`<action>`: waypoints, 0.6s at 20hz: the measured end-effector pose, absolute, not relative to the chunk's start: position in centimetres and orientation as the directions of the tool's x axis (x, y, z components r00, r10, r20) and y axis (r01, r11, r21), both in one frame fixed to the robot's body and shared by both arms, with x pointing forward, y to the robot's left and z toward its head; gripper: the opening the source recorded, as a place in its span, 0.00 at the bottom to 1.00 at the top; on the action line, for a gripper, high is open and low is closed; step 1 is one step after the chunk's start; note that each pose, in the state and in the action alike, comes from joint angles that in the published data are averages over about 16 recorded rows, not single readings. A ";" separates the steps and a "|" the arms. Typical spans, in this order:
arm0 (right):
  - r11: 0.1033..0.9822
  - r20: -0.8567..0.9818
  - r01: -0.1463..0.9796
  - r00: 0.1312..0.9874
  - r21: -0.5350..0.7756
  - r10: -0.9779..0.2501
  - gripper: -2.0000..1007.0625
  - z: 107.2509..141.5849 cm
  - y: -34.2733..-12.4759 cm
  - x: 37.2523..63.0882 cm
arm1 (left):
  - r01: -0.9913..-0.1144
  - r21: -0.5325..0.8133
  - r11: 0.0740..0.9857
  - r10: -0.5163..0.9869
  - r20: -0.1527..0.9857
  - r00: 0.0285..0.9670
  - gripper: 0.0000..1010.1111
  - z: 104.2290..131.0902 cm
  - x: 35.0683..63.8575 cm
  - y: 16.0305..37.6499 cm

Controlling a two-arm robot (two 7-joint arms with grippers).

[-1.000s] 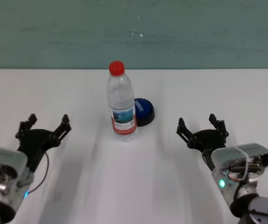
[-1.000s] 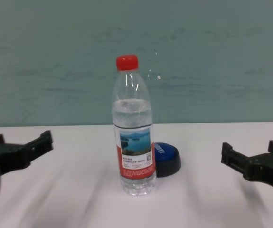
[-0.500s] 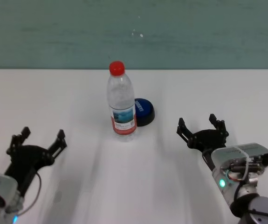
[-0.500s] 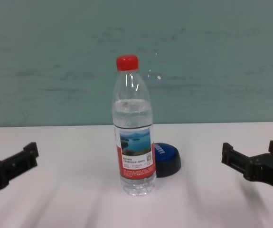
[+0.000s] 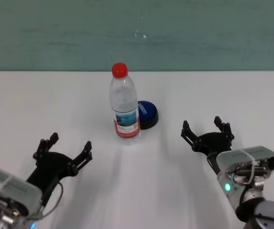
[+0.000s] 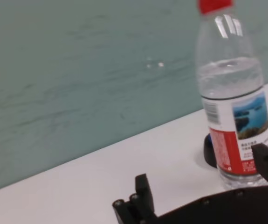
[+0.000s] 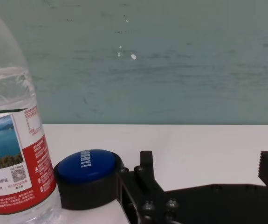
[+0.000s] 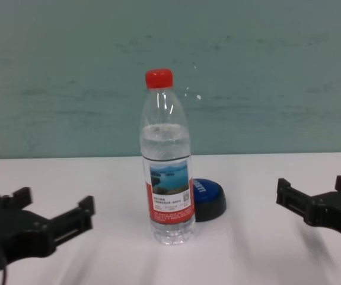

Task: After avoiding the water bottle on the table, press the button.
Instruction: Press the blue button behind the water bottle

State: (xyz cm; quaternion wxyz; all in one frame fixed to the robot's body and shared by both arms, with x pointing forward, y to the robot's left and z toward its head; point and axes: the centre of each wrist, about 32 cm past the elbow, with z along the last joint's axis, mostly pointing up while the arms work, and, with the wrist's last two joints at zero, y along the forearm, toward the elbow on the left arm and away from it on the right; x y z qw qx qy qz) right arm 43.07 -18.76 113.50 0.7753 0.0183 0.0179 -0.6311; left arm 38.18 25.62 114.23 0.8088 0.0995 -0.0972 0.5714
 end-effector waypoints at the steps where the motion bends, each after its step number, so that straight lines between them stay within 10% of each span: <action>1: 0.203 -0.051 0.979 0.203 0.006 -0.978 1.00 113.5 -18.8 43.1 | -0.940 0.054 0.338 0.899 0.279 0.339 0.99 114.1 38.4 25.5; 12: 0.203 -0.051 0.979 0.203 0.006 -0.978 1.00 113.5 -18.8 43.1 | -0.895 0.074 0.439 0.822 0.369 0.434 0.99 113.6 40.7 24.2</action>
